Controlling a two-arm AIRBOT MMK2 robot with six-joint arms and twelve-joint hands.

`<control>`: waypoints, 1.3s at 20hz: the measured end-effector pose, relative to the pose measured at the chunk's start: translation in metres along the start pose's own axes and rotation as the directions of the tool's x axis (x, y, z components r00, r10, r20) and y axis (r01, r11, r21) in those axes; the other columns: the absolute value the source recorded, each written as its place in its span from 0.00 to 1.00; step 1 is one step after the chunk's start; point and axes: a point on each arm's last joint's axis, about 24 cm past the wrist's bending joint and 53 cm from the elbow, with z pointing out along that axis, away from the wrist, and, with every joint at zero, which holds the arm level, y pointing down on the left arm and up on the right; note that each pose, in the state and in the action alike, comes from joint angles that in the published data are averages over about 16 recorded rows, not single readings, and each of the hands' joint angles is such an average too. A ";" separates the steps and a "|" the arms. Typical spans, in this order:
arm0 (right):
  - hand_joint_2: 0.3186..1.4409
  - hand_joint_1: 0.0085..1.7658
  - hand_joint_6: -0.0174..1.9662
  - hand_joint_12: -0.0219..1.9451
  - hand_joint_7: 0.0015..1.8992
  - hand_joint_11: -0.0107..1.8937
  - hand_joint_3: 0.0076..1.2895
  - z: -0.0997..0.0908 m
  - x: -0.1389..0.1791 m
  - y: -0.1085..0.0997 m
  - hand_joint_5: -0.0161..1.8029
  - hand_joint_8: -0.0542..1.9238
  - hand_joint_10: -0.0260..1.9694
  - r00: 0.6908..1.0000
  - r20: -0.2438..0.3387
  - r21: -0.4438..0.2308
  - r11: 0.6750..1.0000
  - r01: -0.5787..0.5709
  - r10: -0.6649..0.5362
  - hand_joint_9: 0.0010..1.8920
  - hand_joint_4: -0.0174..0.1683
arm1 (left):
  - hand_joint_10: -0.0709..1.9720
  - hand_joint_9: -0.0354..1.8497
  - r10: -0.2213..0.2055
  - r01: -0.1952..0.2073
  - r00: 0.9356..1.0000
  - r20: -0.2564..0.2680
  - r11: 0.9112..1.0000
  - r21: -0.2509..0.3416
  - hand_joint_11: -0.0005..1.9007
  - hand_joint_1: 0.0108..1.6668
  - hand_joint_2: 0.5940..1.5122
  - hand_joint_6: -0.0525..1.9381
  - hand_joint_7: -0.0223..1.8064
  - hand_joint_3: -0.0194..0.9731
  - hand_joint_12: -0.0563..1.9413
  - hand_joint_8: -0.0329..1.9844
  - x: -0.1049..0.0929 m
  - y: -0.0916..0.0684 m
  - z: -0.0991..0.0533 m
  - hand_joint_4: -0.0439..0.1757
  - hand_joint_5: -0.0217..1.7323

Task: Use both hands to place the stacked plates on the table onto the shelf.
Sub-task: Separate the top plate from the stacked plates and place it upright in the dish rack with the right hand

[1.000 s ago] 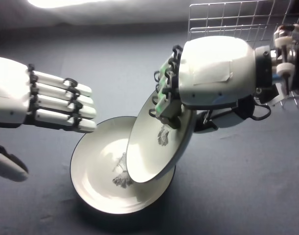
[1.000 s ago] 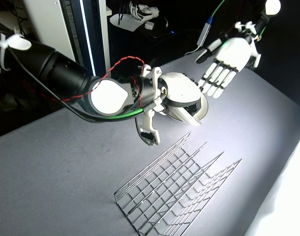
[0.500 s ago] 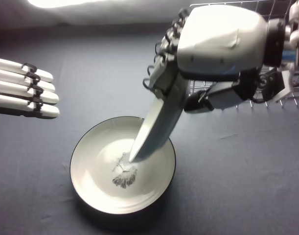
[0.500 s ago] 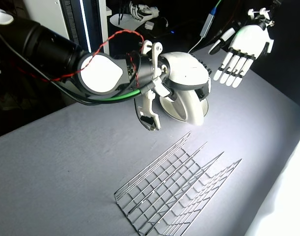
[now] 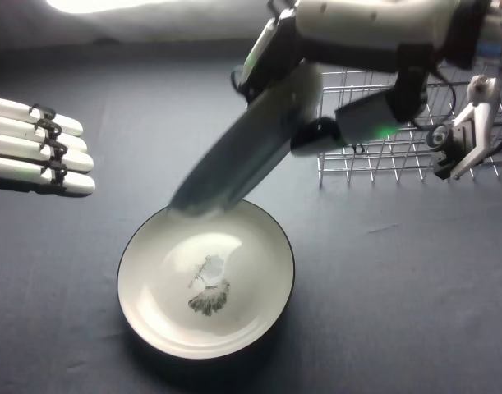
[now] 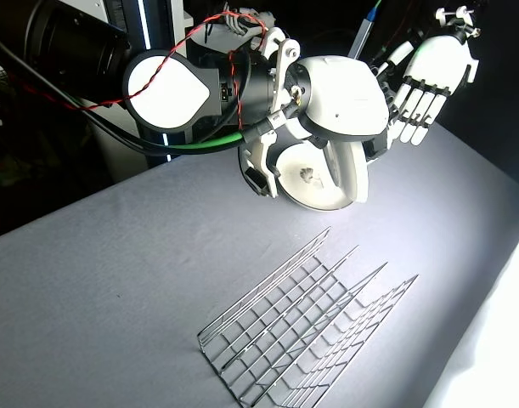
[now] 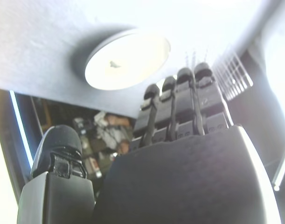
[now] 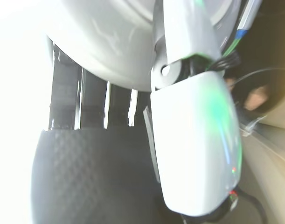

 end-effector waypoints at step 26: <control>0.58 0.77 0.49 0.47 0.56 0.49 0.00 -0.036 -0.103 -0.066 0.54 0.39 0.46 0.840 0.311 0.143 0.852 -0.503 0.444 0.54 0.07 | 0.04 0.03 0.033 -0.034 0.998 0.049 0.999 0.028 0.01 0.00 0.66 0.03 0.02 0.04 0.03 0.03 -0.013 -0.013 0.020 0.20 0.03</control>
